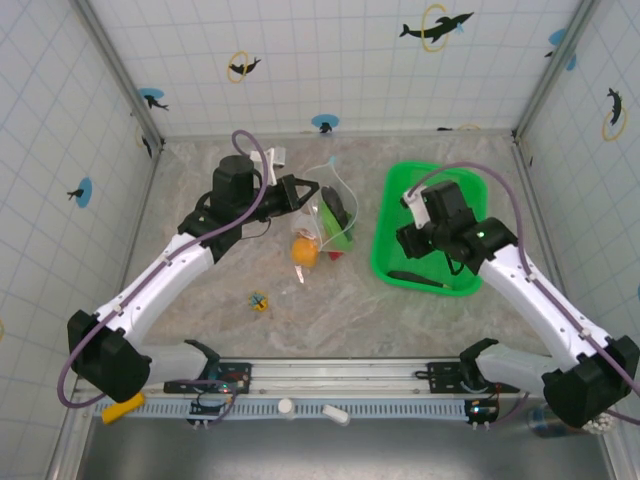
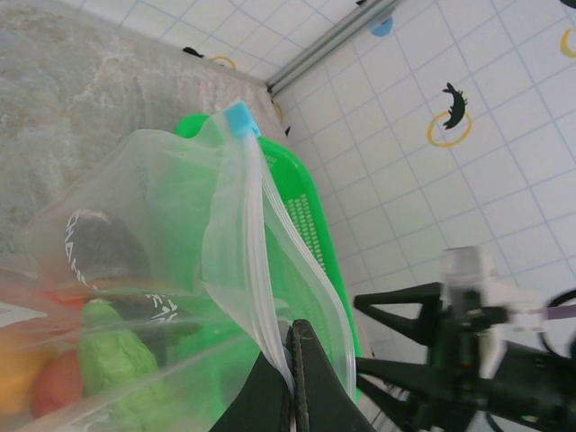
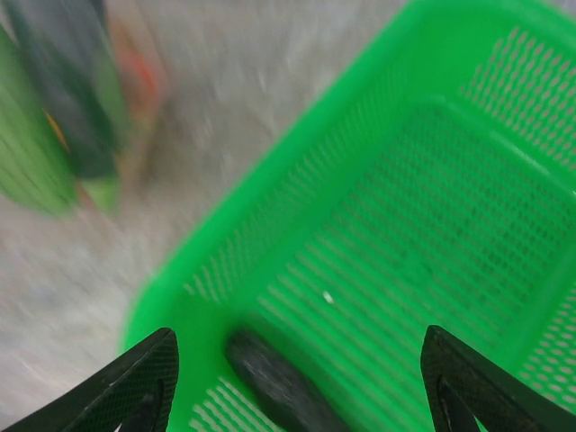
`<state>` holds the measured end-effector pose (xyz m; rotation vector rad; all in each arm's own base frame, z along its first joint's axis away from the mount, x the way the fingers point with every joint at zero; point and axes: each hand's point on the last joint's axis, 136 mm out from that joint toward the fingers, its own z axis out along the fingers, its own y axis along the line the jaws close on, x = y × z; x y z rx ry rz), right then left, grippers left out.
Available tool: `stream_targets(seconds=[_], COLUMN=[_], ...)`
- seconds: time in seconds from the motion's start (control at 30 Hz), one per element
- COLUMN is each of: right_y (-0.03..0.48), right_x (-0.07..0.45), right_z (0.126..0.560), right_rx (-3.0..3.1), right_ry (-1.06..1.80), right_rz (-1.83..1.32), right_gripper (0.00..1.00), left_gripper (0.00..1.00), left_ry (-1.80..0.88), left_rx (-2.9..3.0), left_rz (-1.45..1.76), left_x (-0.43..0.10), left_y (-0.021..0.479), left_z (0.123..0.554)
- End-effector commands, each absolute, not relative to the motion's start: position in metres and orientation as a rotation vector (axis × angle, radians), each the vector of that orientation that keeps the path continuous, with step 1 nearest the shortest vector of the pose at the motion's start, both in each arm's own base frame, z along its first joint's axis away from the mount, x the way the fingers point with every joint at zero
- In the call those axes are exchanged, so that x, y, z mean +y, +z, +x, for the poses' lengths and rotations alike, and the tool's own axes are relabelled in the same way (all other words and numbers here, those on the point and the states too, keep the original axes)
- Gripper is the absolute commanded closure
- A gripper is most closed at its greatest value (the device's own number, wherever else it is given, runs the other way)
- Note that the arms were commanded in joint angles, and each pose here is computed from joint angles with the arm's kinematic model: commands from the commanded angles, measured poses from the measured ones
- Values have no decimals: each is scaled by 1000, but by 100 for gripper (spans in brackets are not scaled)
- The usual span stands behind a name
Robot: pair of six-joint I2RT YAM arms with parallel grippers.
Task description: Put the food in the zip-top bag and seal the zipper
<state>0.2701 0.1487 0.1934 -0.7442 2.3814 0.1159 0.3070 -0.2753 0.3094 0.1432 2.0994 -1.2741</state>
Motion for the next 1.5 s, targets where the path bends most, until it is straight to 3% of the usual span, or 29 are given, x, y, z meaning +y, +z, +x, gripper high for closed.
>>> stream_targets(seconds=[0.0, 0.2, 0.43, 1.03, 1.37, 1.47], right_y=[152, 130, 86, 45, 20, 31], right_x=[135, 147, 136, 141, 103, 110], right_z=[263, 276, 253, 250, 284, 300], right_rx=[2378, 2341, 2434, 2502, 2553, 2528], right_ry=[-79, 10, 71, 219, -154, -102], right_rz=[-1130, -1426, -1813, -1863, -1707, -1565], right_gripper=[28, 27, 30, 30, 40, 44], left_gripper=[100, 100, 100, 100, 100, 100], left_ry=[-1304, -1345, -1440, -1415, -1407, -1402], left_rx=[2062, 2060, 2049, 2029, 2044, 2051], left_rz=[236, 297, 307, 351, 343, 338], left_x=[-277, -276, -274, -279, -281, -281], left_y=[313, 304, 289, 291, 288, 286], left_z=[295, 277, 256, 246, 251, 252])
